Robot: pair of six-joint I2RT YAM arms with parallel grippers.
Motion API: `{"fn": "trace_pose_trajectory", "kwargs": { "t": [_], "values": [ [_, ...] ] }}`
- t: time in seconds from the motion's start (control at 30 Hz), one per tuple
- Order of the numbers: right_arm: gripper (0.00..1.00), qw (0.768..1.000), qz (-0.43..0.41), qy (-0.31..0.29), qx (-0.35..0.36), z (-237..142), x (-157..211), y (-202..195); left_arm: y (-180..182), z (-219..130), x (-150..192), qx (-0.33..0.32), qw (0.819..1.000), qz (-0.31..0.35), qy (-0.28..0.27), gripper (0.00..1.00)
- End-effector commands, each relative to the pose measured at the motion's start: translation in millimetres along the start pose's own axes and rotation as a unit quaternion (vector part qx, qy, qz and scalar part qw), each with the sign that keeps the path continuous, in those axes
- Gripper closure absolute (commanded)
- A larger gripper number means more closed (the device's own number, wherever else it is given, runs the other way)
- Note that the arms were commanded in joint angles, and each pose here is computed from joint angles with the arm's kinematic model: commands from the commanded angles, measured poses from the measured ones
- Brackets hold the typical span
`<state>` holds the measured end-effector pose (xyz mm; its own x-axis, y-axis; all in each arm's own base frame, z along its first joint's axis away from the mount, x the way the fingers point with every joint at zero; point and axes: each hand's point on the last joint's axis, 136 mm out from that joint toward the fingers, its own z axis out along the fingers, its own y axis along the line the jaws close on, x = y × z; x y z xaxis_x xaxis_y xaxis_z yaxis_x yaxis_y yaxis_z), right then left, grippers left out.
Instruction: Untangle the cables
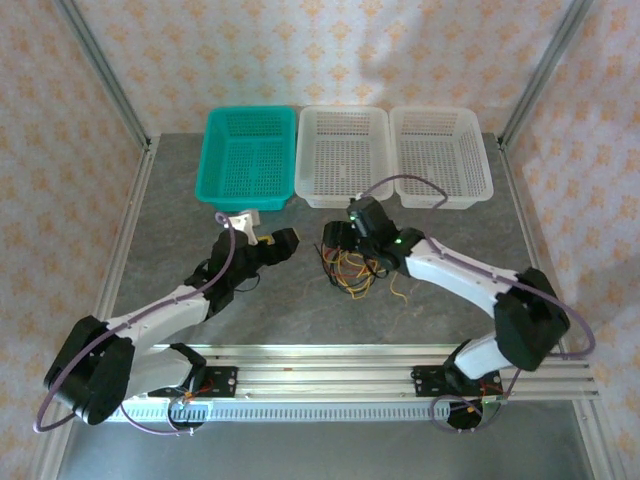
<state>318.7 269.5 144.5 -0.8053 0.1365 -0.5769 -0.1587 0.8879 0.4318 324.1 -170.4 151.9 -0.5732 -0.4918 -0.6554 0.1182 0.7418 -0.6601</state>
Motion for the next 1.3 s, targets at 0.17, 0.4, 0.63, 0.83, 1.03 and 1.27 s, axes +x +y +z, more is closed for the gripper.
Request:
{"fn": "trace_pose_trajectory", "kwargs": {
  "t": [0.17, 0.4, 0.63, 0.83, 1.03, 1.27],
  "values": [
    [0.38, 1.0, -0.003, 0.02, 0.008, 37.9, -0.3, 14.6, -1.1, -9.8, -9.2, 0.023, 0.999, -0.019, -0.021, 0.06],
    [0.5, 0.999, 0.004, 0.041, 0.009, 56.5, 6.8, 21.2, 2.8, -7.6, -3.4, 0.019, 1.0, -0.014, -0.012, 0.06],
    [0.65, 0.999, 0.023, 0.047, -0.01, 54.4, 11.6, 27.7, 3.9, -4.6, -1.6, 0.018, 1.0, -0.009, -0.008, 0.07],
    [0.81, 0.998, 0.047, 0.037, -0.021, 48.1, 5.2, 33.3, 3.6, -3.1, -0.7, 0.018, 1.0, 0.0, -0.004, 0.1],
    [0.94, 0.997, 0.06, 0.02, -0.033, 35.8, -8.5, 42.1, 5.5, -4.4, -3.8, 0.009, 1.0, 0.009, -0.01, 0.1],
    [0.99, 0.993, 0.089, 0.002, -0.075, 15.1, -29.4, 51.3, -10.8, -6.7, -14.1, 0.029, 0.999, 0.041, -0.016, 0.11]
  ]
}}
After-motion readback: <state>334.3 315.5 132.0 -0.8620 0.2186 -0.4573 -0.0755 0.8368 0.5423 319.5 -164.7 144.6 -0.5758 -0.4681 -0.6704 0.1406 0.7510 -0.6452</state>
